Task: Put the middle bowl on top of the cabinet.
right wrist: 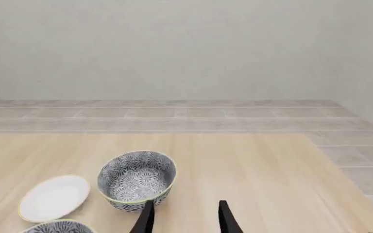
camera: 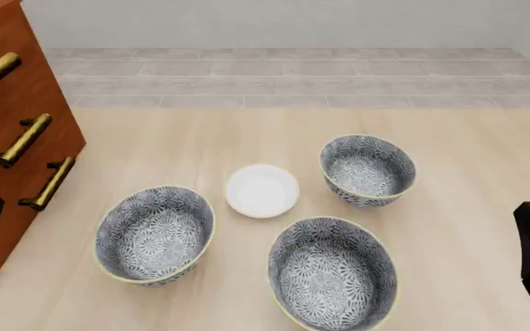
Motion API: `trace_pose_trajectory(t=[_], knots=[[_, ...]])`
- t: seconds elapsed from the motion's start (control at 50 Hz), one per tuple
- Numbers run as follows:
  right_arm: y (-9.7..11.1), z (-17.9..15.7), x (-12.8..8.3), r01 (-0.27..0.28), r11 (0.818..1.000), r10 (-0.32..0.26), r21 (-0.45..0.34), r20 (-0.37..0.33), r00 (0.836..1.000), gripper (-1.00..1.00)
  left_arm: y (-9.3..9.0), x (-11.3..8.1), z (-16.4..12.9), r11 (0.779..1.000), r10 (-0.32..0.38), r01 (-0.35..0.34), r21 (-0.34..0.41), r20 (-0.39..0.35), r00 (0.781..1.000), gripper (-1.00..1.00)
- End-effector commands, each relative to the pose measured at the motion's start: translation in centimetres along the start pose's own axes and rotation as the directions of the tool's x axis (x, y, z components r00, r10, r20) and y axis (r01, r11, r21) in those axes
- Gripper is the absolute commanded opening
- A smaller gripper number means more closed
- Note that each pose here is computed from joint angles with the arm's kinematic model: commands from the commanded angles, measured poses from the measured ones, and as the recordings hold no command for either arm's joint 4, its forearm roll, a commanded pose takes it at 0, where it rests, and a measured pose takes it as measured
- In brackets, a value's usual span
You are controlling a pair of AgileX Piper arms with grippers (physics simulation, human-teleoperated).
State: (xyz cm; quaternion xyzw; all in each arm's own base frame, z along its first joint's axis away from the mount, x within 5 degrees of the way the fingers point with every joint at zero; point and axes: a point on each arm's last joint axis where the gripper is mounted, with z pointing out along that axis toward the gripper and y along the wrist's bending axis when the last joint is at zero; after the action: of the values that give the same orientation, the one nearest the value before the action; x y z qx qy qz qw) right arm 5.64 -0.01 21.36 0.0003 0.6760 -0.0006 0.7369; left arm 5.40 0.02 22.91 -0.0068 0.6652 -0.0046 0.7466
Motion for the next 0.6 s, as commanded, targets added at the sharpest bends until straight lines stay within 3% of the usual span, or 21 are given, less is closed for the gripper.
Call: trace_pose_trajectory(t=[0.02,0.26,0.6], knots=[[0.0,0.1,-0.1,-0.011,1.0,0.011,0.002,-0.006,1.0,1.0,-0.1,1.3,0.0,1.0,0.012,-0.012,0.018,-0.036,0.999,1.0],[0.0,0.0,0.1,-0.016,1.0,0.016,0.007,-0.008,1.0,1.0,-0.3,0.3,0.0,0.998,0.026,-0.024,0.06,-0.033,0.999,1.0],[-0.1,0.1,0.0,-0.017,1.0,0.017,0.009,-0.011,1.0,1.0,-1.1,-2.3,2.3,0.99,-0.018,0.027,0.141,-0.059,0.998,1.0]])
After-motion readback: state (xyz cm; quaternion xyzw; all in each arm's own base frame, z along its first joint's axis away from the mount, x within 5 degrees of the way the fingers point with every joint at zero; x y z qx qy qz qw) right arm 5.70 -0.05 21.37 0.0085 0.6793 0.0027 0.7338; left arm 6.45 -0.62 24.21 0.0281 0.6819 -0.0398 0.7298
